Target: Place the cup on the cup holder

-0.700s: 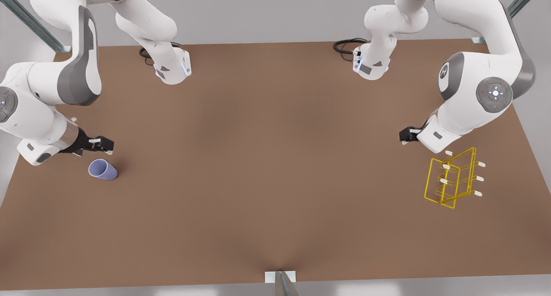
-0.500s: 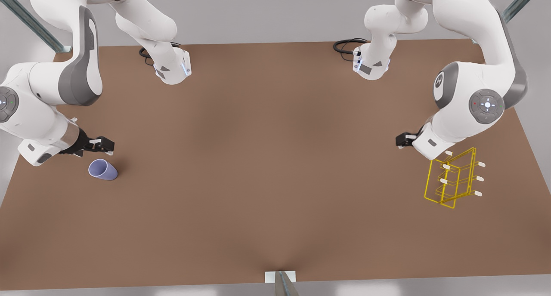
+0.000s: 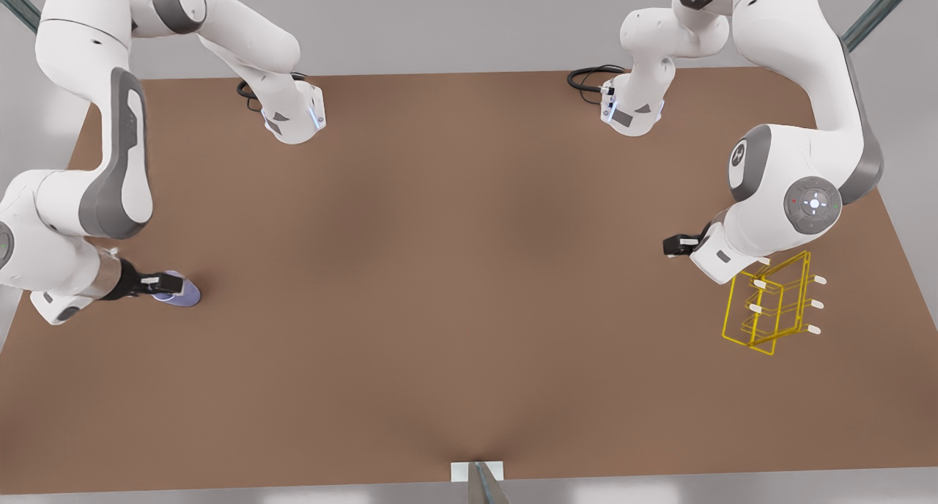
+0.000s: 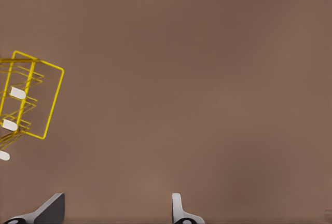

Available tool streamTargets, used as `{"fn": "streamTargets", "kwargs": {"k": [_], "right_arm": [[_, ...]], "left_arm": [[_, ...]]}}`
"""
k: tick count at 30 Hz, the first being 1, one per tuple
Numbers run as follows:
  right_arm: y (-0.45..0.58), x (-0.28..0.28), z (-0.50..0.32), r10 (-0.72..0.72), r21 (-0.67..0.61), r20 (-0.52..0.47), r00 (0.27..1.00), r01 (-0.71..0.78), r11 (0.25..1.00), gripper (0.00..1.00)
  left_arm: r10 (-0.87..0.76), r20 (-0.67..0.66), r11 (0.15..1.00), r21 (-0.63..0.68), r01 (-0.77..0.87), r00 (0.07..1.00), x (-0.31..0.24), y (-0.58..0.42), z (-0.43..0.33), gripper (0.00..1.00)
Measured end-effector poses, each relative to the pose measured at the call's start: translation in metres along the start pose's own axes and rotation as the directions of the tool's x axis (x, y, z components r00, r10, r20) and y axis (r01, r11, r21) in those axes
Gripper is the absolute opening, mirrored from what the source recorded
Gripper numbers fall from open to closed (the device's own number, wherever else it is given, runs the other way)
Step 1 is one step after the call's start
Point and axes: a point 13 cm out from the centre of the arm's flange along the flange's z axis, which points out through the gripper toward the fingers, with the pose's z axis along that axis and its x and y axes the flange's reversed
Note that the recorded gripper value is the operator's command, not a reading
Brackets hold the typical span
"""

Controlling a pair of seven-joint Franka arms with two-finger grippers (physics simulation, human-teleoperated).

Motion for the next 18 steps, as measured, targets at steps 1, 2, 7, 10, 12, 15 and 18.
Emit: {"fn": "streamTargets", "kwargs": {"k": [1, 2, 7, 10, 12, 15, 18], "right_arm": [[-0.006, -0.001, 0.005, 0.002, -0.003, 0.000, 1.000, -0.002, 1.000, 1.00], [-0.009, -0.001, 0.014, -0.001, -0.008, -0.008, 1.000, 0.001, 1.000, 1.00], [0.004, -0.016, 0.066, -0.054, -0.031, -0.048, 0.997, 0.053, 0.998, 1.00], [0.028, -0.021, 0.088, -0.094, -0.035, -0.060, 0.994, 0.092, 0.995, 1.00], [0.032, -0.011, 0.099, -0.101, -0.030, -0.075, 0.992, 0.099, 0.995, 1.00], [0.027, 0.002, 0.105, -0.093, -0.021, -0.080, 0.992, 0.092, 0.996, 1.00], [0.035, 0.004, 0.099, -0.108, -0.005, -0.053, 0.993, 0.108, 0.994, 1.00]], "left_arm": [[-0.001, -0.001, 1.000, 0.000, 0.001, 1.000, 0.000, 0.000, 0.000, 1.00], [-0.002, -0.002, 1.000, 0.000, 0.002, 1.000, 0.000, 0.000, 0.001, 1.00], [0.000, -0.011, 1.000, -0.001, 0.000, 1.000, 0.001, -0.004, 0.005, 1.00], [-0.002, -0.013, 1.000, -0.002, 0.002, 1.000, 0.001, -0.004, 0.006, 1.00], [-0.003, -0.015, 1.000, -0.002, 0.003, 1.000, 0.001, -0.004, 0.006, 1.00], [-0.004, -0.019, 1.000, -0.003, 0.004, 1.000, 0.002, -0.004, 0.007, 1.00], [-0.008, -0.023, 1.000, -0.003, 0.008, 1.000, 0.002, -0.005, 0.008, 1.00]]}}
